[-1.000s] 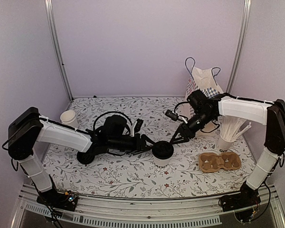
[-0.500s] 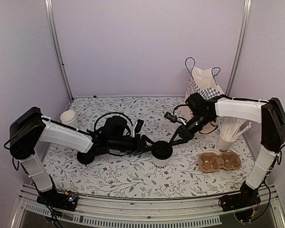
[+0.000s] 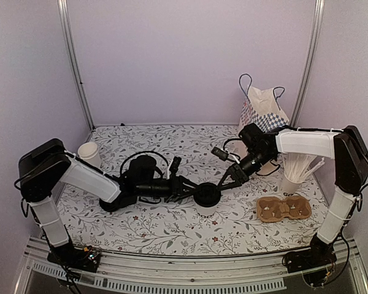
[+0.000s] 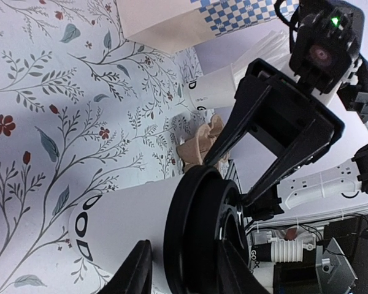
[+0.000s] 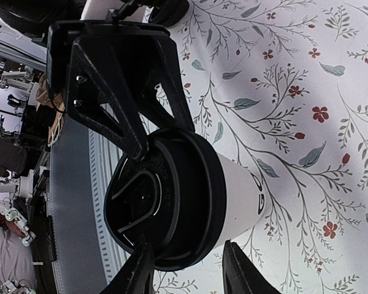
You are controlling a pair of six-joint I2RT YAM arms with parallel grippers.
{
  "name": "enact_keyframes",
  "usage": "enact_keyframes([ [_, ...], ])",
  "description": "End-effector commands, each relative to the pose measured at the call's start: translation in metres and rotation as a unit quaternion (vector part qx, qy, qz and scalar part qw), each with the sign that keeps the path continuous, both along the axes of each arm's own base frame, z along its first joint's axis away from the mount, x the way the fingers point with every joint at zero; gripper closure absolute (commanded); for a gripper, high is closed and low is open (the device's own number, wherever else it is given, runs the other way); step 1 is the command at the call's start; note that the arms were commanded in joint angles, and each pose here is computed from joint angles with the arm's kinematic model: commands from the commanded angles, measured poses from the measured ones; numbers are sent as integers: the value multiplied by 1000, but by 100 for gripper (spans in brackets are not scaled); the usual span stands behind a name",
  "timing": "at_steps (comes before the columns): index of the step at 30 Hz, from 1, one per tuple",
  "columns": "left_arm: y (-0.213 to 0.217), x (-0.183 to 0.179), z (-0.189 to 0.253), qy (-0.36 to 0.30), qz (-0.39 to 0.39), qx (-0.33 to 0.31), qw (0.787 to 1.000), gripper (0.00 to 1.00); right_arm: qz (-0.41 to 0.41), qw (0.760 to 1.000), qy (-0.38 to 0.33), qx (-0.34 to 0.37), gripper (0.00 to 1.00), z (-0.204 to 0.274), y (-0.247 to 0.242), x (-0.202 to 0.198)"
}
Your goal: Pack the takeout coffee
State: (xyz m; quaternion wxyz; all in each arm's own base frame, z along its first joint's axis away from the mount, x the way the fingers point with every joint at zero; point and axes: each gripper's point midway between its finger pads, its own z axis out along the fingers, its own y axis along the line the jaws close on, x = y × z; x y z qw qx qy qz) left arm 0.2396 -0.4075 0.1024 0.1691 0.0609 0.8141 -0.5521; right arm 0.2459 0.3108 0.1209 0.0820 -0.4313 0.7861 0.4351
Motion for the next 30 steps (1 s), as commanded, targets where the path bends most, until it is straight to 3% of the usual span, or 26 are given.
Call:
enact_keyframes([
  [1,57,-36,-122,147,15,161,976,66,-10,996,22,-87,61,-53,-18,-6],
  [9,42,-16,-92,82,6,153,985,64,-6,997,18,-77,62,-44,-15,-5],
  [12,38,-5,-83,55,8,168,984,64,-16,994,5,-104,65,-56,-23,-3],
  [22,46,-3,-100,70,11,191,979,65,-28,984,35,-173,69,-102,-43,-12],
  [30,32,16,-60,-4,7,167,986,62,0,996,35,-81,67,-49,-16,-10],
])
